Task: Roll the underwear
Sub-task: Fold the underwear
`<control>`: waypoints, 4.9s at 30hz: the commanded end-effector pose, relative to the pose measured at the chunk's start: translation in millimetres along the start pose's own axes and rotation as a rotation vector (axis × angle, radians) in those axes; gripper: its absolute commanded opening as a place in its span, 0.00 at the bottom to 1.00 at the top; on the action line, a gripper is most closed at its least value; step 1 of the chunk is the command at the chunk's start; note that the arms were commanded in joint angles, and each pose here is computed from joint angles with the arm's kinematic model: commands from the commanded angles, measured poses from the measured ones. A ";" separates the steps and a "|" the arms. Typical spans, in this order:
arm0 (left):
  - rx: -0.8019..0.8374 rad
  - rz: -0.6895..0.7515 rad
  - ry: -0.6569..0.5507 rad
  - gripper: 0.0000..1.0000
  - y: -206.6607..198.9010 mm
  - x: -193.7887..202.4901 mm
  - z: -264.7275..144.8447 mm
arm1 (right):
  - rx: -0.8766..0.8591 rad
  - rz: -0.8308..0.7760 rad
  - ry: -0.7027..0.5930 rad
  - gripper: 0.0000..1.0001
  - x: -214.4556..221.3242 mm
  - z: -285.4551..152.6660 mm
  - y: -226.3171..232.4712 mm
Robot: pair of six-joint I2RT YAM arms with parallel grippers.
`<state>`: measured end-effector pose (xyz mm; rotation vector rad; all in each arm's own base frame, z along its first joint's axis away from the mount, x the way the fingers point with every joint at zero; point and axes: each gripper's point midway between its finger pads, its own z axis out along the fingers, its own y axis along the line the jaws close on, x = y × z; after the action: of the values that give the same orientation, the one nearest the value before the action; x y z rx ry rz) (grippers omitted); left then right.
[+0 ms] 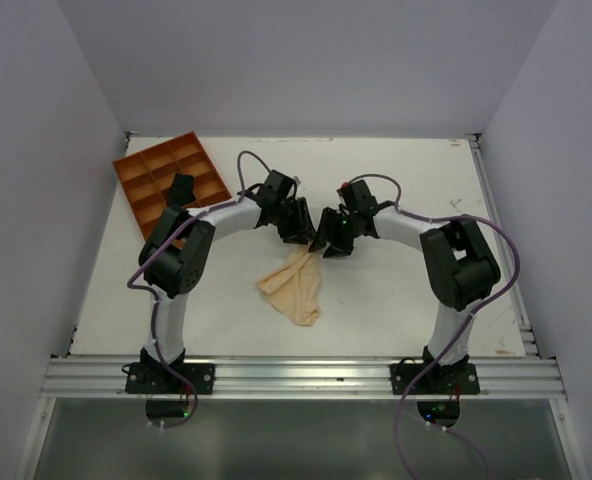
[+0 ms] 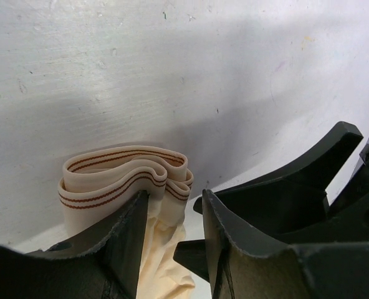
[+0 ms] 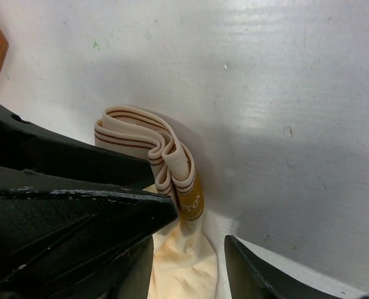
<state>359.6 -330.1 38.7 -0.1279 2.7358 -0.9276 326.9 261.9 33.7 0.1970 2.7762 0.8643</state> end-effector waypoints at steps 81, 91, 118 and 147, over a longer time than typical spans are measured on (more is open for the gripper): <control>-0.008 0.081 0.010 0.45 -41.9 -19.5 -33.6 | 0.032 0.149 -0.124 0.10 -8.9 25.4 5.3; -0.194 0.150 -0.033 0.33 4.9 -35.7 -59.1 | 0.018 0.143 -0.119 0.10 -9.3 23.7 9.7; -0.095 0.140 0.072 0.24 33.6 -7.5 -16.7 | 0.001 0.104 -0.137 0.47 -14.1 7.6 20.2; -0.125 0.149 0.072 0.24 35.9 -2.9 -16.3 | 0.052 0.047 -0.136 0.56 -52.3 11.9 14.5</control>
<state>355.7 -291.1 30.3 0.0522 2.8422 -0.7469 381.9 267.2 44.0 0.3589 2.6647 0.7438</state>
